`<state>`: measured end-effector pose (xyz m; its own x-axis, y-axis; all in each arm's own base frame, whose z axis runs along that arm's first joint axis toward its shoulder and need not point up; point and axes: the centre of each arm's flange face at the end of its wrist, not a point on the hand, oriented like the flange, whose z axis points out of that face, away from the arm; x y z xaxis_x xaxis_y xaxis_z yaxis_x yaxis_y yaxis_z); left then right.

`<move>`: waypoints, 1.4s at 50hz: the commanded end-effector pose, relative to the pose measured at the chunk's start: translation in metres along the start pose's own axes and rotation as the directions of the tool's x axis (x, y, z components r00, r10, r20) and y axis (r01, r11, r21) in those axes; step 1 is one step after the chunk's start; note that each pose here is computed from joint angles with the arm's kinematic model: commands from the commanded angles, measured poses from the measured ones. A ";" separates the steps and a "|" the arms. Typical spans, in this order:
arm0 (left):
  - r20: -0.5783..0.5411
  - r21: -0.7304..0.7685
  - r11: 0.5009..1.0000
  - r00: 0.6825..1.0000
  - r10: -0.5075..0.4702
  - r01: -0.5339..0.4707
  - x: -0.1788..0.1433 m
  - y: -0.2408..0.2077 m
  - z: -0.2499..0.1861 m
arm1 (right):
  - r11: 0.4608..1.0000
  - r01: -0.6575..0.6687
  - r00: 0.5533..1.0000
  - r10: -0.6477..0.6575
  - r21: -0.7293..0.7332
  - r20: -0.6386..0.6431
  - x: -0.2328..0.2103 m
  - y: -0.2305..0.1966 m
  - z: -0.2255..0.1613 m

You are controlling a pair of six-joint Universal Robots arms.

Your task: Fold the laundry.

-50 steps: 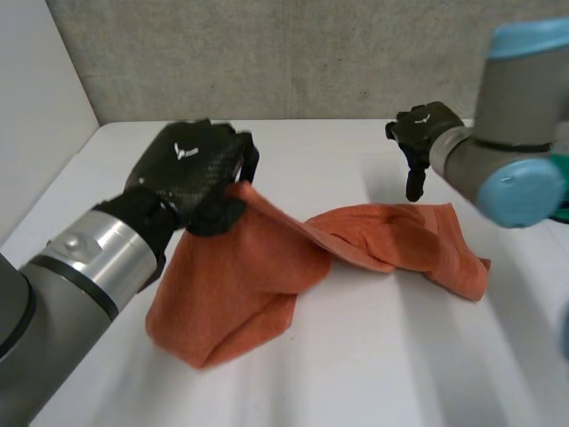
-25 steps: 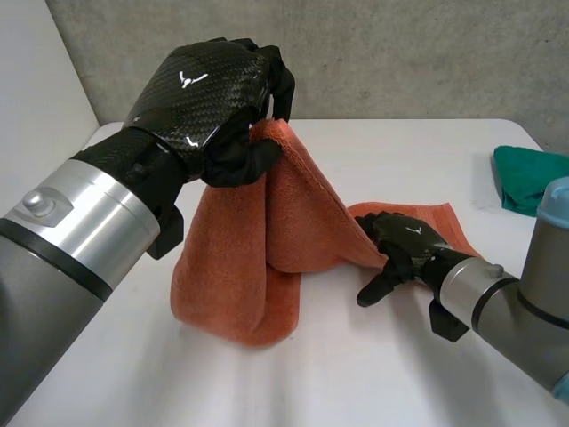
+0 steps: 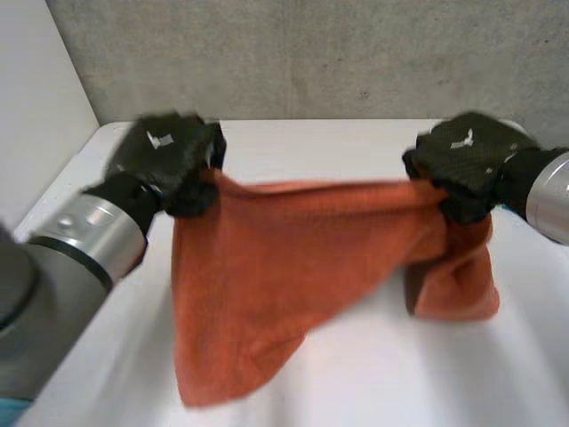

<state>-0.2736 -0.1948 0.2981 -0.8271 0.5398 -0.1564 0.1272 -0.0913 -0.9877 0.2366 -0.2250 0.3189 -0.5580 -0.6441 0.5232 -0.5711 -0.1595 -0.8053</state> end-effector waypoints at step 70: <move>0.273 -0.023 0.989 0.951 0.147 -0.147 -0.058 0.069 0.046 | 0.848 -0.504 0.862 0.506 -0.162 -0.033 -0.047 0.118 0.053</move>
<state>-0.2453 -0.2659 0.2392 -0.9099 0.2839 -0.3024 0.2668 -0.1578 -0.9507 0.2436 -0.2562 0.1971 -0.7474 -0.6545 0.1137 -0.3712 0.2695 -0.8886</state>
